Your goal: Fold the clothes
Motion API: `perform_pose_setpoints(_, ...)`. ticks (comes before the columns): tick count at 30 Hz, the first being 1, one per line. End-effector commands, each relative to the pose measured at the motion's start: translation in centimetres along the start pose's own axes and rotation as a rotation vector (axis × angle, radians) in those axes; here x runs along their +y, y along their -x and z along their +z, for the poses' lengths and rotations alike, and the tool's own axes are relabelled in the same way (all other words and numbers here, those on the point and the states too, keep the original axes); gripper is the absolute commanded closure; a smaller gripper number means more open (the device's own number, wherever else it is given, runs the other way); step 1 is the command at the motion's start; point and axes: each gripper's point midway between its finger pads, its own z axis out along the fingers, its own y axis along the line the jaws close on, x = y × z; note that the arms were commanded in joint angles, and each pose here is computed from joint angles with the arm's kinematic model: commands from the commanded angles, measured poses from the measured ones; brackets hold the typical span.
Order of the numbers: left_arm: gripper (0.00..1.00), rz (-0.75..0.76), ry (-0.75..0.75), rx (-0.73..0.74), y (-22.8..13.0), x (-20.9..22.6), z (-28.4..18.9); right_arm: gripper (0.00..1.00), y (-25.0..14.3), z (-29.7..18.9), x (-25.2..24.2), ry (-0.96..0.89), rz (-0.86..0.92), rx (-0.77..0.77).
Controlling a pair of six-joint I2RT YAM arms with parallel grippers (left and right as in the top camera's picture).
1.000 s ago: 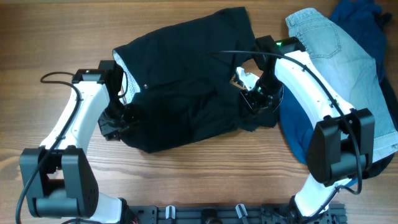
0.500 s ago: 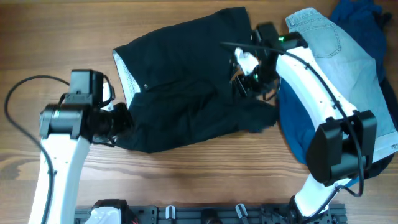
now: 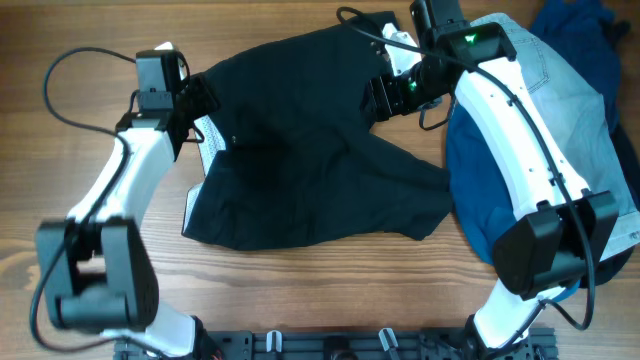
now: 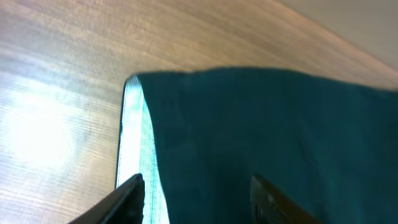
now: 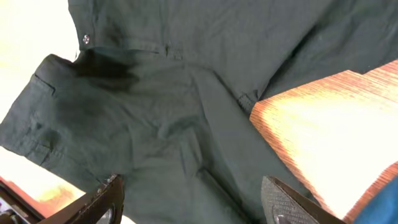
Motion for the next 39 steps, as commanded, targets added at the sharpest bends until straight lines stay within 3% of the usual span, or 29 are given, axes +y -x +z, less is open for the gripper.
perform_pose_setpoints(1, 0.40, -0.003, 0.013, 0.004, -0.8, 1.3, 3.8, 0.29, 0.1, -0.8, 0.6, 0.016, 0.004, -0.012)
perform_pose_setpoints(10, 0.41, -0.002, 0.002, -0.020, -2.1, 2.1, 8.8, 0.29, -0.5, -0.7, 0.7, 0.018, 0.013, 0.014)
perform_pose_setpoints(16, 0.56, -0.001, -0.007, -0.073, -1.7, 2.3, 10.5, 0.28, -0.7, -0.7, 0.7, 0.018, 0.015, 0.020)
perform_pose_setpoints(20, 0.58, -0.002, -0.003, -0.076, -2.3, 2.7, 11.7, 0.28, -0.7, -0.7, 0.7, 0.014, 0.034, 0.021)
perform_pose_setpoints(22, 0.70, -0.002, 0.000, -0.085, -2.5, 2.9, 12.3, 0.28, -0.7, -0.7, 0.7, 0.014, 0.033, 0.020)
perform_pose_setpoints(25, 0.96, -0.004, -0.014, -0.132, -0.9, 2.5, 11.9, 0.28, -0.7, -0.7, 0.7, 0.014, 0.034, 0.020)
perform_pose_setpoints(36, 0.96, 0.004, -0.130, -0.402, 12.5, -3.4, 7.5, 0.25, -0.5, -0.7, 0.3, -0.009, 0.030, 0.013)
perform_pose_setpoints(37, 0.91, 0.005, -0.133, -0.412, 12.9, -3.5, 7.3, 0.25, -0.5, -0.7, 0.3, -0.009, 0.029, 0.012)
perform_pose_setpoints(38, 0.52, 0.005, -0.137, -0.418, 13.2, -3.7, 7.2, 0.24, -0.3, -0.7, 0.2, -0.009, 0.027, 0.006)
perform_pose_setpoints(39, 0.00, 0.005, -0.132, -0.410, 13.0, -3.6, 7.3, 0.24, -0.1, -0.7, 0.2, -0.010, 0.025, -0.003)
